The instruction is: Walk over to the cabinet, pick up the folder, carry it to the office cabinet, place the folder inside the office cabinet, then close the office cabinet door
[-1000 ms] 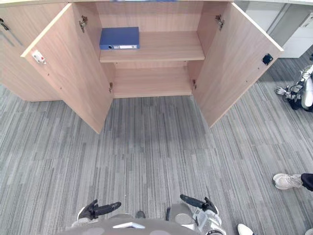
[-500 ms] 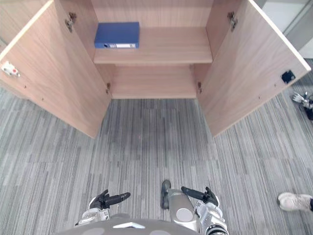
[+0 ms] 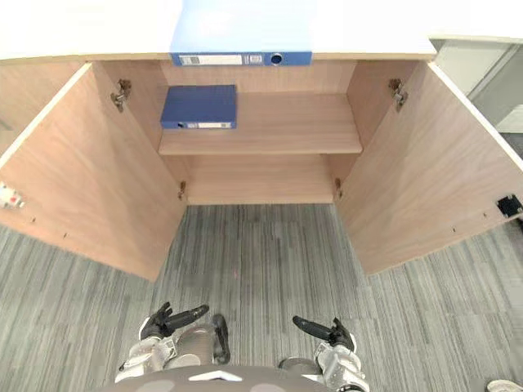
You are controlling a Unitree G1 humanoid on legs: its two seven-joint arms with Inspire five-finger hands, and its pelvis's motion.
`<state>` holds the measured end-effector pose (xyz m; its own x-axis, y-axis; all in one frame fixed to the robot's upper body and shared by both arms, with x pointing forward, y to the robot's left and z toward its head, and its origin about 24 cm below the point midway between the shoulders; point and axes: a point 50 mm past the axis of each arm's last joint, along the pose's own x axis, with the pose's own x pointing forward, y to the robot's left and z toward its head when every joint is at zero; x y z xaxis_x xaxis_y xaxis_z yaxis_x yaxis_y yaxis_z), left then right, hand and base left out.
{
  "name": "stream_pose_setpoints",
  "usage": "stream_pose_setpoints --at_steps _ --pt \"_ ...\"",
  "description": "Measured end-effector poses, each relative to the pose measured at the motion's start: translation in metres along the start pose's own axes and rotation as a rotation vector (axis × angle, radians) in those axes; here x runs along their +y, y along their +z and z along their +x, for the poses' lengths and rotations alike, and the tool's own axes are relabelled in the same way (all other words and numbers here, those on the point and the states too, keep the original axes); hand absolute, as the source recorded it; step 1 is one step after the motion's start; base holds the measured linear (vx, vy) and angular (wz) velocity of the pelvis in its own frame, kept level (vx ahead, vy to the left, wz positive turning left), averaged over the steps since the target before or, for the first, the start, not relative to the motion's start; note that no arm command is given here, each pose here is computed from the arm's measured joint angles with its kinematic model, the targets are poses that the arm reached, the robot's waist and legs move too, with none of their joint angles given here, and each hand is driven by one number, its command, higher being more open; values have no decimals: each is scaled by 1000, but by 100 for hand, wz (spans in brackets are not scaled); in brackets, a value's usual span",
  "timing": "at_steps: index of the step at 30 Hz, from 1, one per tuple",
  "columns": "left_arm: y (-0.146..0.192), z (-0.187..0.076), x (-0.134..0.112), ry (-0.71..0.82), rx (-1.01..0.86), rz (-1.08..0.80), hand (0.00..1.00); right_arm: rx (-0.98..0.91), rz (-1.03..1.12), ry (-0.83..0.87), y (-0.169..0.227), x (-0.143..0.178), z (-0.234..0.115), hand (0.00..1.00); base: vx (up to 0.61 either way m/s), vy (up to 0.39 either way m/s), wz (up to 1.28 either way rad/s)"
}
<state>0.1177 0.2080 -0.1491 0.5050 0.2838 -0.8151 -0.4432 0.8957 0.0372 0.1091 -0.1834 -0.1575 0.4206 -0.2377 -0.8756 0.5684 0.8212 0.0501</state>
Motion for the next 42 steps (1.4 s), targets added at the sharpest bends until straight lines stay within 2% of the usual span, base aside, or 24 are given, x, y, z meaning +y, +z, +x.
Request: stream_pose_setpoints --at_steps 6,12,14,17,25,30,36,42 --pt "-11 -1 3 0 55 68 100 -25 -6 30 7 6 1 100 349 227 -22" --pt "-23 -3 0 -4 104 63 100 -71 -17 42 21 8 3 100 409 -89 27" --pt "-24 -3 2 -7 106 84 100 -57 -22 30 17 3 3 100 440 -213 39" --pt "-33 -6 -12 -28 141 42 100 -54 -38 -25 22 -16 5 100 379 -211 19" --pt "-20 -5 -10 -16 72 5 100 -5 -55 -30 7 -19 3 100 221 -173 20" --pt "-16 -3 -10 -15 65 8 100 4 -34 -39 4 -19 2 100 202 145 -23" --pt "-14 -2 4 15 60 33 100 55 -12 -35 -16 -13 -3 100 168 164 -13" --pt "-18 -3 -3 -22 71 100 100 59 14 -61 -16 -21 -2 100 20 48 1"
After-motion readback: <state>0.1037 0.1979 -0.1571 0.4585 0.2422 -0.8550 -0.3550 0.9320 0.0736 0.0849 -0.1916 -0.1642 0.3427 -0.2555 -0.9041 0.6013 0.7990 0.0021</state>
